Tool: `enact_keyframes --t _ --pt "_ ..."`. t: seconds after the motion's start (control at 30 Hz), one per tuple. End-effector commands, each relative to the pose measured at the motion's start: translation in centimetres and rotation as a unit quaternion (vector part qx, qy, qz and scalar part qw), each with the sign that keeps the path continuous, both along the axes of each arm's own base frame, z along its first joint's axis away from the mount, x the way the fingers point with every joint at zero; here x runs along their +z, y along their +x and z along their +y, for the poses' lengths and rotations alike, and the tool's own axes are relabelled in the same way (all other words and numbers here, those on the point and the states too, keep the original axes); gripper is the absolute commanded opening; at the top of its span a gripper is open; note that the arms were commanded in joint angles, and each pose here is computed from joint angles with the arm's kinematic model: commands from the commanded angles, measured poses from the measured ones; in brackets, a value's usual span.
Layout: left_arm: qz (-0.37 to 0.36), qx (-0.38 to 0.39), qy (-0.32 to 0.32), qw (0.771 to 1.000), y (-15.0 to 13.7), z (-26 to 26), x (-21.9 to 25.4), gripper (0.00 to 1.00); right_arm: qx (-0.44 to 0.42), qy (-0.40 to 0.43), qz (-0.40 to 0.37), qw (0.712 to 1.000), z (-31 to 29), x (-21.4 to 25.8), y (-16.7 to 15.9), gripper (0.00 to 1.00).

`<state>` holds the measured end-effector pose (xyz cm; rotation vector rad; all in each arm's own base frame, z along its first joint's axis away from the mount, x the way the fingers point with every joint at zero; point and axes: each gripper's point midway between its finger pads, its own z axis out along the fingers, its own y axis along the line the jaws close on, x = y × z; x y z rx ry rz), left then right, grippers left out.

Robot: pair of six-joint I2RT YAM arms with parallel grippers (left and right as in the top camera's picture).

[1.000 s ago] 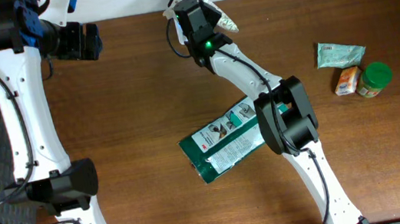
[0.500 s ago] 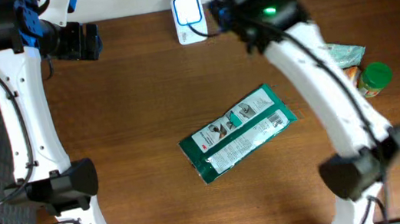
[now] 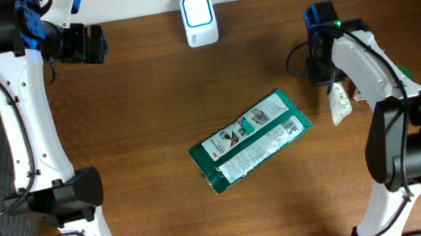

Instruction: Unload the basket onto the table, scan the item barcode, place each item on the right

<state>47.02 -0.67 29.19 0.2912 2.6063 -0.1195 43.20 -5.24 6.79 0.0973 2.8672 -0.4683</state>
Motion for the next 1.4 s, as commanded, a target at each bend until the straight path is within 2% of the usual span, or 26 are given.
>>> enact_keyframes --t 0.0,0.07,0.1,0.13,0.2,0.23,0.27,0.37,0.47,0.53,0.63,0.73,0.83,0.93,1.1,1.2,1.23,1.37 --pt "-0.009 -0.006 0.001 1.0 -0.1 0.1 0.6 0.99 -0.008 -0.023 0.0 1.0 -4.2 -1.3 -0.8 0.04" --pt "-0.009 -0.006 0.001 1.0 -0.1 0.1 0.6 0.99 -0.028 -0.023 -0.012 0.999 -5.9 -1.4 -0.7 0.05" --pt "-0.009 -0.006 0.001 1.0 -0.1 0.1 0.6 0.99 -0.038 -0.024 -0.017 0.999 -6.7 -1.3 -0.7 0.1" --pt "-0.009 -0.006 0.001 1.0 -0.1 0.1 0.6 0.99 -0.046 -0.024 -0.02 0.998 -7.4 -1.3 -0.7 0.22" --pt "-0.009 -0.006 0.001 1.0 -0.1 0.1 0.6 0.99 -0.053 -0.022 -0.022 0.998 -7.8 -1.3 -0.8 0.26" --pt "-0.009 -0.006 0.001 1.0 -0.1 0.1 0.6 0.99 -0.055 -0.023 -0.023 0.998 -8.0 -1.2 -0.8 0.34" --pt "-0.009 -0.006 0.001 1.0 -0.1 0.1 0.6 0.99 -0.055 -0.023 -0.025 0.998 -8.1 -1.2 -0.7 0.46" --pt "-0.009 -0.006 0.001 1.0 -0.1 0.1 0.6 0.99 -0.045 -0.014 -0.038 0.998 -7.2 -0.5 0.2 0.64" --pt "-0.009 -0.006 0.001 1.0 -0.1 0.1 0.6 0.99 -0.017 0.048 -0.058 0.997 -4.0 1.9 1.6 0.82" --pt "-0.009 -0.006 0.001 1.0 -0.1 0.1 0.6 0.99 -0.021 0.092 -0.063 0.994 -1.6 4.5 1.6 0.84" --pt "-0.009 -0.006 0.001 1.0 -0.1 0.1 0.6 0.99 0.018 0.196 -0.025 0.98 4.3 9.3 -0.6 0.84" --pt "-0.009 -0.006 0.001 1.0 -0.1 0.1 0.6 0.99 0.033 0.225 0.016 0.974 6.8 9.2 -2.5 0.79" --pt "-0.009 -0.006 0.001 1.0 -0.1 0.1 0.6 0.99 0.041 0.249 0.059 0.966 9.0 7.2 -4.3 0.68" --pt "-0.009 -0.006 0.001 1.0 -0.1 0.1 0.6 0.99 0.002 0.246 0.106 0.963 9.5 5.0 -6.7 0.6" --pt "-0.009 -0.006 0.001 1.0 -0.1 0.1 0.6 0.99 -0.108 0.182 0.17 0.962 7.1 -0.6 -11.3 0.37" --pt "-0.009 -0.006 0.001 1.0 -0.1 0.1 0.6 0.99 -0.133 0.17 0.167 0.962 6.7 -3.4 -12.3 0.08" --pt "-0.009 -0.006 0.001 1.0 -0.1 0.1 0.6 0.99 -0.132 0.17 0.165 0.962 6.7 -4.0 -12.3 0.04" --pt "-0.009 -0.006 0.001 1.0 -0.1 0.1 0.6 0.99 -0.162 0.139 0.156 0.964 5.6 -5.4 -13.0 0.04"
